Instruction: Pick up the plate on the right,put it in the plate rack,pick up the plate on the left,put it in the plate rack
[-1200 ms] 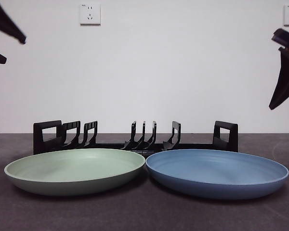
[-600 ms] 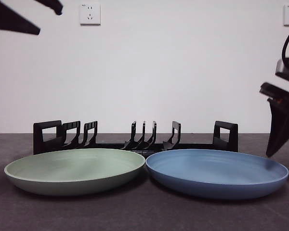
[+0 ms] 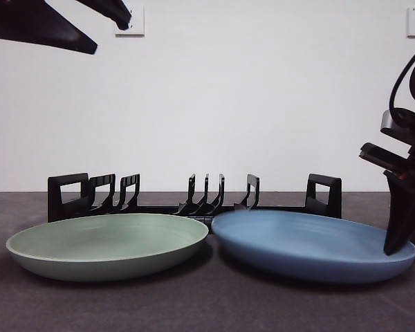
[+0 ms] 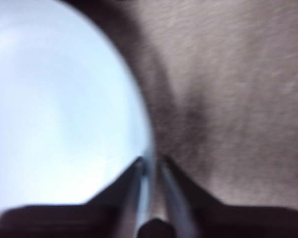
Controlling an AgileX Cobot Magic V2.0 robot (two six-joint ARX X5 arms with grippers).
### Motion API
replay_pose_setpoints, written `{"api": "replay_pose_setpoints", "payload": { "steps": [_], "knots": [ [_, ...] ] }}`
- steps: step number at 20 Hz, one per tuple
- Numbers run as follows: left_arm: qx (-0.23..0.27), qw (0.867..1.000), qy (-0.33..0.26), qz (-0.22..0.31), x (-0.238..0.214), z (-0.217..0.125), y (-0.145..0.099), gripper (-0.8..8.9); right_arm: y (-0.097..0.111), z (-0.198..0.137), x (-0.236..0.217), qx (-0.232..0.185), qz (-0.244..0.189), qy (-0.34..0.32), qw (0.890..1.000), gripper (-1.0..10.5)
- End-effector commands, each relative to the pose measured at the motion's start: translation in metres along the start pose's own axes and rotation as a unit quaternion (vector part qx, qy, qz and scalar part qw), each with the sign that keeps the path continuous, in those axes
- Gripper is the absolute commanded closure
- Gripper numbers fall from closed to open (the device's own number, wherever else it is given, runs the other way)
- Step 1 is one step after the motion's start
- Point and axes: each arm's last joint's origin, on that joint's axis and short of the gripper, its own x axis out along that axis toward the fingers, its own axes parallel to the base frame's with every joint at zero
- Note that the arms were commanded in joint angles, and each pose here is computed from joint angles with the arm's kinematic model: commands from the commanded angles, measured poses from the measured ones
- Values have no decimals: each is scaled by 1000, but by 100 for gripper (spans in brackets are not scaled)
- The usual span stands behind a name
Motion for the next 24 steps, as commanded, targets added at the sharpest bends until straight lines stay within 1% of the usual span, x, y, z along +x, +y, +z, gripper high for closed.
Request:
{"api": "replay_pose_setpoints", "payload": {
  "steps": [1, 4, 6, 8, 10, 13, 15, 18, 21, 23, 24],
  "knots": [
    [12, 1000, 5, -11, 4, 0, -4, 455, -1, -2, 2, -1, -8, 9, 1000, 963],
    [57, 997, 17, -38, 11, -3, -15, 455, 2, -2, -5, 15, -6, -3, 1000, 963],
    [88, 994, 25, -65, 15, -5, -26, 455, 5, -2, -15, 17, -3, -16, 1000, 963],
    [126, 987, 31, -92, 19, -8, -38, 459, 10, -3, -28, 14, 1, -32, 999, 963],
    [175, 979, 34, -102, 22, -11, -51, 468, 15, -3, -43, 15, 6, -59, 998, 963],
    [270, 958, 41, -91, 26, -17, -69, 468, 23, -5, -64, 20, 16, -86, 996, 963],
    [326, 941, 49, -77, 32, -21, -80, 468, 27, -4, -75, 25, 13, -71, 997, 963],
    [394, 914, 63, -79, 40, -29, -93, 468, 32, 0, -88, 17, 8, -47, 999, 963],
    [431, 896, 68, -76, 50, -34, -101, 468, 40, 2, -94, 9, 12, -37, 999, 963],
    [443, 890, 65, -82, 57, -37, -105, 469, 46, 1, -93, -1, 33, -27, 999, 963],
    [444, 890, 64, -83, 60, -38, -106, 469, 48, 0, -93, -5, 43, -23, 999, 963]
  ]
}}
